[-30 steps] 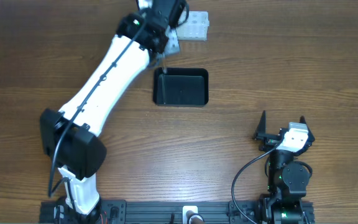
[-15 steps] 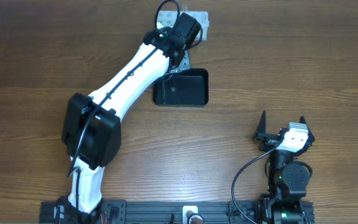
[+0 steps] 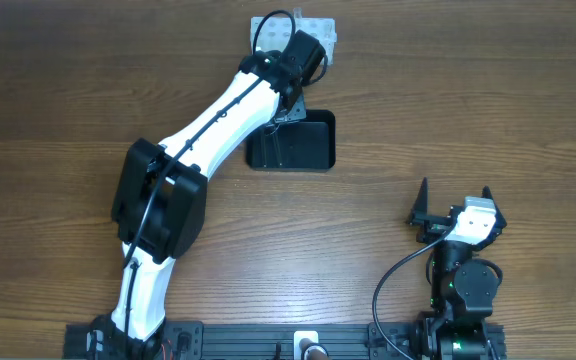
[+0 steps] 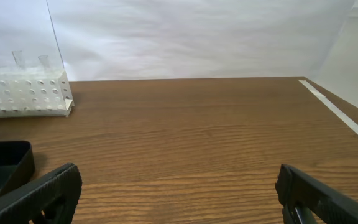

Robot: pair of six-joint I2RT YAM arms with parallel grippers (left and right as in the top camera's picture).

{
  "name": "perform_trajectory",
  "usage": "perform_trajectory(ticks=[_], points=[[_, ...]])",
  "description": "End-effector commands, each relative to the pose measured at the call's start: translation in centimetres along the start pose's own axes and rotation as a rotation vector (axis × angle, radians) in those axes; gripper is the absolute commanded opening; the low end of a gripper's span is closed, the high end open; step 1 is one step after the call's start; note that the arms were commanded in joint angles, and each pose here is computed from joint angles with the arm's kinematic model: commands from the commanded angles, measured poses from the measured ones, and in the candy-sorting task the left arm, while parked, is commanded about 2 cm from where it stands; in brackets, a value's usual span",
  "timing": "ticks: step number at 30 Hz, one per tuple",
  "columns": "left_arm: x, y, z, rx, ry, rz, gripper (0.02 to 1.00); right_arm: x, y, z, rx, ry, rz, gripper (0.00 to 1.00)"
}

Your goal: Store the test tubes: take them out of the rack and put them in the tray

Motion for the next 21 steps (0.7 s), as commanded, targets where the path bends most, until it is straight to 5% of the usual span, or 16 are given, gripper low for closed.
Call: perform_trajectory(ticks=[1,4,10,15,21], points=[[1.3,-0.1,3.4,-0.009,-0.143,0.012,0.478,-0.1,0.1,0.0,0.005,-0.001,-0.002,0.991],[3.0,-0.2,8.7,-0.064,-0.314,0.022,0.503,-0.1,0.1,0.0,0.006,-0.001,-0.002,0.991],[6.6,1.1,18.6,-0.322,-0.644,-0.110,0.606,-0.1,0.1,0.0,0.005,-0.001,-0.002,0.993],[8.1,6.9,22.7,-0.448,-0.805,-0.132,0.660,-0.1,0.1,0.0,0.005,-0.001,-0.002,0.991],[7.9,15.5,24.1,-0.544,-0.940,-0.099,0.844,-0.1,0.1,0.0,0.006,-0.001,-0.002,0.993]])
Point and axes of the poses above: each gripper's point midway between its finger pads, its own z axis back along the fingers, its own y axis along the line the jaws close on, x = y × z, the point moved 7 cm from there along z, back along the fingers, and after that the axes turned 12 degrees about z, right-handed, at the moved point
